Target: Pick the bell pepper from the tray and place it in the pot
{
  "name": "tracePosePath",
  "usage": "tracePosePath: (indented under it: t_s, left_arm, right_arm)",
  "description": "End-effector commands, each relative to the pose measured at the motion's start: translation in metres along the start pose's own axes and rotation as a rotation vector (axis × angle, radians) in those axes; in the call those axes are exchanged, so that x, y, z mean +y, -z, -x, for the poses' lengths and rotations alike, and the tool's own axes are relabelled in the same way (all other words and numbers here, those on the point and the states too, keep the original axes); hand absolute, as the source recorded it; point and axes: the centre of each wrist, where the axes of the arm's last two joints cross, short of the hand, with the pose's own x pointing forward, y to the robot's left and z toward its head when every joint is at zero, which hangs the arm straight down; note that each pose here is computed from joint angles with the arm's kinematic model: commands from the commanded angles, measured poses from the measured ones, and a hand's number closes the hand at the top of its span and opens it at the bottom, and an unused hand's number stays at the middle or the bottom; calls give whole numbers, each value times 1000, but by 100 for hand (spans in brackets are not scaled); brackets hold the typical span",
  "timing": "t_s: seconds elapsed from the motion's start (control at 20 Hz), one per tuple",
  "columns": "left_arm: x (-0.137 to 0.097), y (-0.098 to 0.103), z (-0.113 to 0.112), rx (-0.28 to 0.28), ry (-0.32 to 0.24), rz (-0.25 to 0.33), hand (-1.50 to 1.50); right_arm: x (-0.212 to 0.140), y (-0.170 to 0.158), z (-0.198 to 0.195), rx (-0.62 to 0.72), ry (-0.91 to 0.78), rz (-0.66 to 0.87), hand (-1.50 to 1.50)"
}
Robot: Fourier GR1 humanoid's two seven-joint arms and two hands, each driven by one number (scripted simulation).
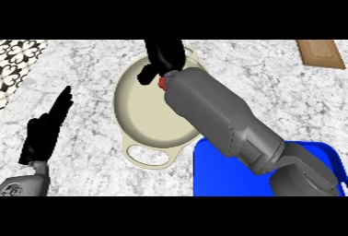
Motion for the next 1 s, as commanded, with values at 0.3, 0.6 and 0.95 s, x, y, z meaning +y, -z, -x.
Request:
tracePosePath:
  t_s: [0.3,0.6,0.95]
  left_arm:
    - [2,2,3,-7,6,1,0]
    - [7,-6,3,19,2,-22,0]
    - [17,-26,22,65,-3,-86,0]
  right_arm:
    - [-23,3,-17,-112,404,251,-150]
    - [-20,-1,-7,-78,582,183,-150]
    - [-14,-6,26,-123,709,77,-150]
